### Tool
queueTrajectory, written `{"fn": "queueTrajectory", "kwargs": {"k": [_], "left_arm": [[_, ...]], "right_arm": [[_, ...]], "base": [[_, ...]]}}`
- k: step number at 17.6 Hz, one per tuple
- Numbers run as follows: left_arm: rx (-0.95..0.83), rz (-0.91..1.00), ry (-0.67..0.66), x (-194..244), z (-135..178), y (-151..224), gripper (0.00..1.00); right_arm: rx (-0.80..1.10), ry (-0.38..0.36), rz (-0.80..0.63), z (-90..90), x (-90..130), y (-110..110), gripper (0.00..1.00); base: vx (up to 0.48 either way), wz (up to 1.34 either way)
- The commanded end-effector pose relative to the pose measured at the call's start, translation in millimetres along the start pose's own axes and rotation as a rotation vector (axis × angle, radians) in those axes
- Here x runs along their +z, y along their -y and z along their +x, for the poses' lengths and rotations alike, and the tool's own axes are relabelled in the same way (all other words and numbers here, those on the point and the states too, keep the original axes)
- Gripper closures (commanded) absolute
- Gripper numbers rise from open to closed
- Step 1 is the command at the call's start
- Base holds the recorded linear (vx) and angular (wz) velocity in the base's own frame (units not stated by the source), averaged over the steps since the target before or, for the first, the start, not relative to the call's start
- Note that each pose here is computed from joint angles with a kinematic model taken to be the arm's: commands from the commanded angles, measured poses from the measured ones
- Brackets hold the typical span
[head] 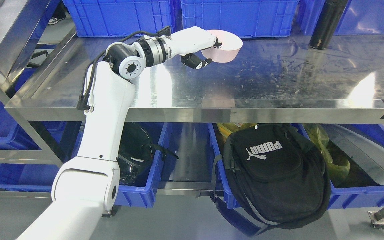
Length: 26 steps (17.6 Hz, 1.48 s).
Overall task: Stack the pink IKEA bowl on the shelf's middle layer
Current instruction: 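Lift the pink bowl off the shelf with the left hand, then hold the bowl in the left hand while the robot turns to the rack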
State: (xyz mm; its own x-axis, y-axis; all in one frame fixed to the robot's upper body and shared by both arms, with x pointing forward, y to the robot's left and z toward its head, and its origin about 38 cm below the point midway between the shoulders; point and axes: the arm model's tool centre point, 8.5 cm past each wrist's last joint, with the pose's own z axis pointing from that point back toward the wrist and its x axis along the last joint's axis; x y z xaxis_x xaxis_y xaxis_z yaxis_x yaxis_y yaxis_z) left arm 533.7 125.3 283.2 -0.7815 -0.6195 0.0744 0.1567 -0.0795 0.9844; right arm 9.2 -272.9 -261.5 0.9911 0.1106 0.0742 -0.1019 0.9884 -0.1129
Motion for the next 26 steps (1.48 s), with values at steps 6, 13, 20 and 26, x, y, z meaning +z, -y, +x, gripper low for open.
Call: {"fn": "queueTrajectory", "kwargs": {"k": [6, 13, 20, 26], "left_arm": [[-0.09, 0.177, 0.064, 54, 21, 2, 0.96], [-0.05, 0.171, 0.198, 39, 56, 23, 0.96], [-0.036, 0.155, 0.277, 29, 78, 35, 0.96], [-0.016, 0.168, 0.261, 36, 76, 42, 0.95]], "right_arm": [[0.002, -0.008, -0.015, -10.0, 0, 10, 0.0], [0.002, -0.008, -0.015, -10.0, 0, 10, 0.0], [0.002, -0.008, -0.015, -10.0, 0, 10, 0.0], [0.002, -0.008, -0.015, -10.0, 0, 10, 0.0]], "base": [[-0.001, -0.01], [-0.007, 0.13], [-0.048, 0.82], [0.002, 0.19]]}}
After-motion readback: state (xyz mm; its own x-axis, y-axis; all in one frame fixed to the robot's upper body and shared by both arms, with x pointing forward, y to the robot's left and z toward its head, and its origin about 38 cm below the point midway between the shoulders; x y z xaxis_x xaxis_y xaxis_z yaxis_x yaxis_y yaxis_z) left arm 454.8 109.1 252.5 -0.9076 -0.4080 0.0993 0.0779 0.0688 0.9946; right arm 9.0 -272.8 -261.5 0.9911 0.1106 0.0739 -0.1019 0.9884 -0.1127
